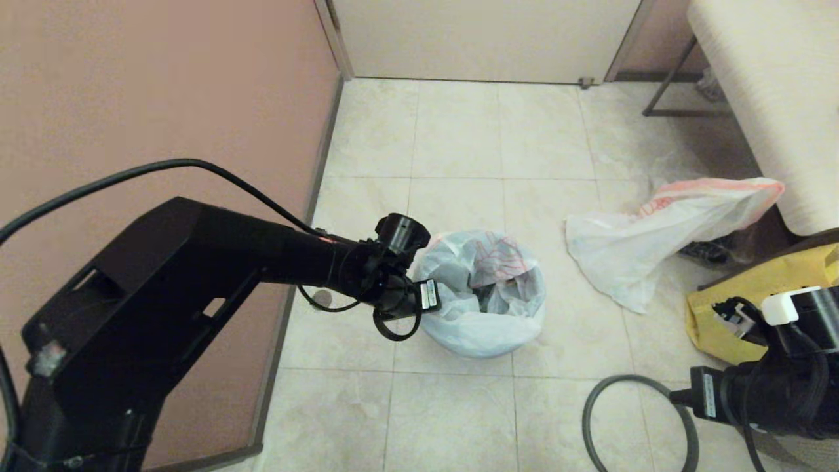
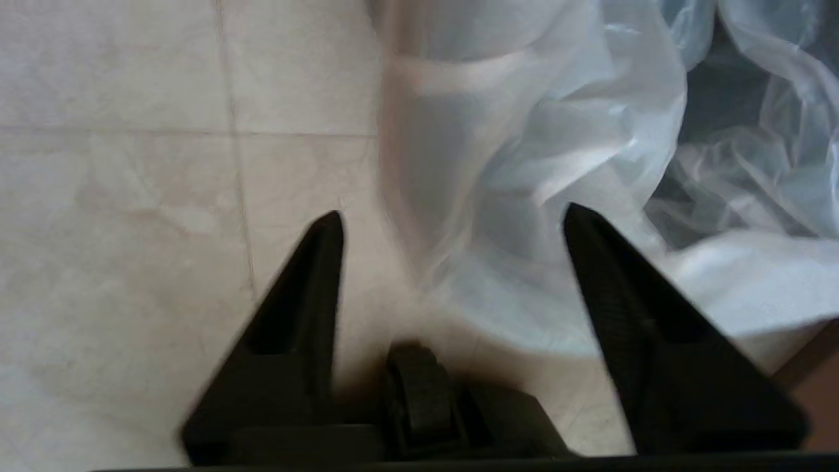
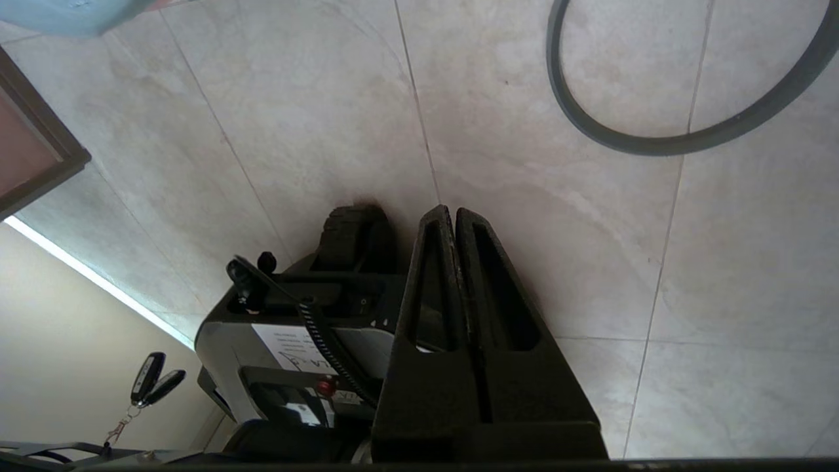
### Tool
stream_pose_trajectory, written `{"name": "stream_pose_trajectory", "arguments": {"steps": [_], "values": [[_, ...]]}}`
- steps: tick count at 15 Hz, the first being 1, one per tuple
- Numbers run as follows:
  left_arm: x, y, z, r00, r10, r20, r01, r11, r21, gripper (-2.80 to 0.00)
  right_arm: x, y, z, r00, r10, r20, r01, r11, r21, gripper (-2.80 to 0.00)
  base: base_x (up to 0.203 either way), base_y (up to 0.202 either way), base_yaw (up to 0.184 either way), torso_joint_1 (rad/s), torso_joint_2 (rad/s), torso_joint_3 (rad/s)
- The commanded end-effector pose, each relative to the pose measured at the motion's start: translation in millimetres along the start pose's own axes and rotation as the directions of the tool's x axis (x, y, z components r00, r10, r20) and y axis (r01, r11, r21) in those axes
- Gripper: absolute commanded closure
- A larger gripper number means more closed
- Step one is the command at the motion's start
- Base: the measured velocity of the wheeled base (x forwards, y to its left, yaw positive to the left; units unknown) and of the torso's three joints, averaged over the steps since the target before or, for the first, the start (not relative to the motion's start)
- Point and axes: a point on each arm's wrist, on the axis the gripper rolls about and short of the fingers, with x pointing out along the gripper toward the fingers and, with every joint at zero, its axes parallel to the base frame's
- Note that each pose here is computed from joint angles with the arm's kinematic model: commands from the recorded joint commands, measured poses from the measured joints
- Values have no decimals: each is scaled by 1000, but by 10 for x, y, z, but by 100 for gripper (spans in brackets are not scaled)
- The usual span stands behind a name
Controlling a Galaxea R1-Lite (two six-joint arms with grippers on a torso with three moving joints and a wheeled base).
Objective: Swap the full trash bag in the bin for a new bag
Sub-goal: Put the new garbage bag on the trash can
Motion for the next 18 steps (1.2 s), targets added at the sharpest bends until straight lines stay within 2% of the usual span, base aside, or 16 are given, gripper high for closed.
{"name": "stream_pose_trajectory", "arguments": {"steps": [1,2,5,8,11,16,17,18], "values": [[261,33,-67,999,27,-20,-27,1000,0,-280,20,-8,-14,1000,-4,-11,4,1000,3,0,0,0,0,0,0,0],[336,38,-72,999,54,-8,-54,999,3,0,0,-11,-13,1000,-3,-3,3,1000,4,0,0,0,0,0,0,0],[288,-12,-94,997,75,5,-75,997,11,0,-25,-25,-21,1000,-3,2,3,1000,9,0,0,0,0,0,0,0],[139,3,-224,996,87,-31,-86,996,27,0,-56,-32,-52,1000,-1,6,1,1000,8,0,0,0,0,0,0,0],[-105,104,-460,989,119,-91,-116,992,38,0,-71,-53,-110,1000,-3,-5,3,1000,9,0,0,0,0,0,0,0],[-240,342,-793,967,184,-174,-187,982,-4,0,-87,-58,-131,1000,-1,-5,1,1000,9,0,0,0,0,0,0,0],[-217,374,-839,969,189,-160,-193,981,-13,-280,-85,-60,-136,1000,1,-8,-1,1000,10,0,0,0,0,0,0,0],[-176,385,-859,976,179,-123,-183,983,-23,-280,-86,-62,-136,1000,3,-9,-3,1000,11,0,0,0,0,0,0,0]]}}
